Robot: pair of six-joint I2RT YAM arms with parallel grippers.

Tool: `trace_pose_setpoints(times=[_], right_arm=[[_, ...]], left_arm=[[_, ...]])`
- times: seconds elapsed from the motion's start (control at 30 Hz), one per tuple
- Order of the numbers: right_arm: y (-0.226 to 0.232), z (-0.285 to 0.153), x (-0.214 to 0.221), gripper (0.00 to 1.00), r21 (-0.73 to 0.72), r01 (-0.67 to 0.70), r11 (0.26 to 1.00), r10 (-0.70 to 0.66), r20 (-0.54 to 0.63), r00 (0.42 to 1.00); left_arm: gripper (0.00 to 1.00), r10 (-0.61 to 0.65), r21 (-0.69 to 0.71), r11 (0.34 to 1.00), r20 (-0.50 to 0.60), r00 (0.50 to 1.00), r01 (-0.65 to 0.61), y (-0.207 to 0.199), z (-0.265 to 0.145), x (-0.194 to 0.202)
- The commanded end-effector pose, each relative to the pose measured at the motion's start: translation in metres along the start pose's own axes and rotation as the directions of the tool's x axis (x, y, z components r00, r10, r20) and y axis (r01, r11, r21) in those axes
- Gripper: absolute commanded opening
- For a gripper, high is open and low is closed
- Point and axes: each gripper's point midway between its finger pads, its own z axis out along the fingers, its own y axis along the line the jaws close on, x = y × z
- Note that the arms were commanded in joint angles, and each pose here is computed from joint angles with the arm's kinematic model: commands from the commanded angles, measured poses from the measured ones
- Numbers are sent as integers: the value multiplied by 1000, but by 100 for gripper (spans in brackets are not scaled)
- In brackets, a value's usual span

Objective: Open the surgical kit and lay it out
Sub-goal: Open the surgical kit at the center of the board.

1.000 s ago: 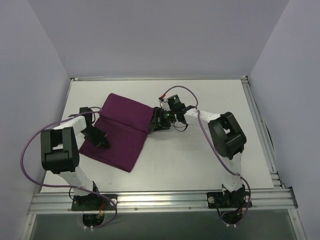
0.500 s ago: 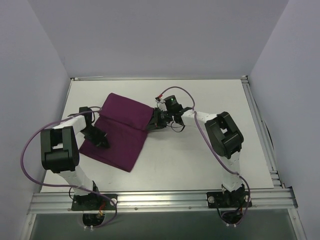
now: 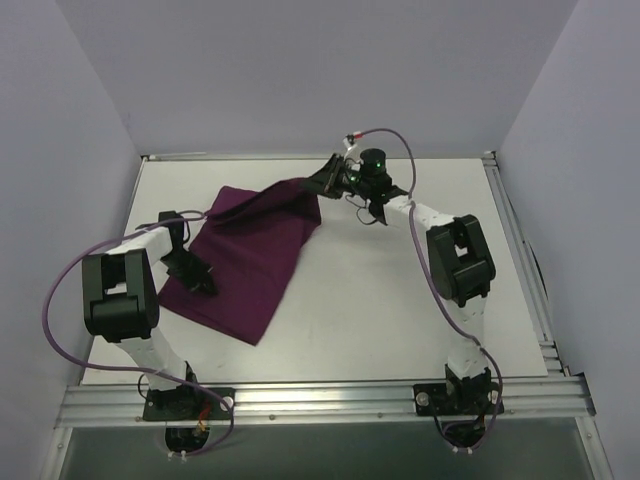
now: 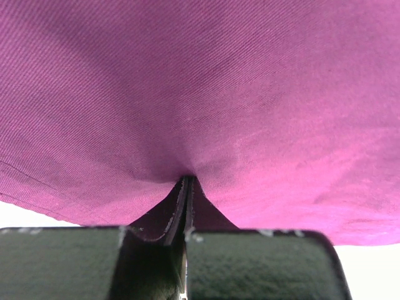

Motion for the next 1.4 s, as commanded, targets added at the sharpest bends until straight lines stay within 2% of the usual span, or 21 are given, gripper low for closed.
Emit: trace_pose_setpoints(times=[0.0,0.13,0.2,0.27,0.3,0.4,0.43,0.6,0.73,0.83,0.87,0.9,1.13,1.23,1.27,1.3,1.37], right_arm=[[-8,-6,-74,0,-64,46,997,-33,187,982],[-39,0,-110,0,-76,108,991,-86,244,966],[-59,17,-121,2,-78,133,988,-110,250,962],[-83,34,-129,14,-90,130,987,-104,251,962],[-88,38,-128,33,-115,81,990,-50,247,968],[-94,33,-134,48,-124,42,991,-5,283,959],[-106,31,-137,48,-64,25,998,-4,304,953],[-105,20,-157,51,-23,33,999,-24,343,939],[-91,23,-151,53,42,86,995,-94,263,960],[-81,17,-145,63,127,181,975,-205,215,955],[-84,15,-148,71,182,240,954,-276,212,937],[-81,15,-147,74,200,261,944,-301,204,932],[-89,3,-164,76,281,266,922,-320,168,932],[-84,-4,-157,77,314,217,924,-276,156,949],[-66,-8,-156,77,300,212,930,-270,164,949],[-75,-9,-139,77,317,176,932,-229,141,963],[-51,-15,-124,76,329,160,931,-211,127,969]], left_arm=[[2,15,-62,998,47,999,-12,11,7,-15],[2,16,-53,999,51,999,-13,8,7,-17],[2,26,-58,998,48,999,-23,7,7,-19],[2,37,-71,997,56,998,-33,8,6,-22],[2,40,-78,996,57,998,-36,9,5,-24],[2,58,-80,995,77,995,-52,8,-3,-28],[2,60,-81,995,85,995,-54,8,-6,-29],[2,58,-71,996,86,995,-52,9,-10,-27],[2,65,-64,996,91,994,-59,8,-12,-28],[2,70,-50,997,108,992,-65,7,-17,-28],[2,72,-47,997,110,991,-67,6,-18,-28],[2,72,-43,997,114,991,-68,6,-19,-28],[2,106,-7,994,158,982,-106,-3,-37,-32],[20,125,3,992,244,962,-129,-4,-67,-38],[38,126,23,990,294,947,-139,-6,-85,-40],[46,128,12,990,333,934,-140,-4,-94,-44],[55,138,6,988,397,908,-153,2,-115,-48]])
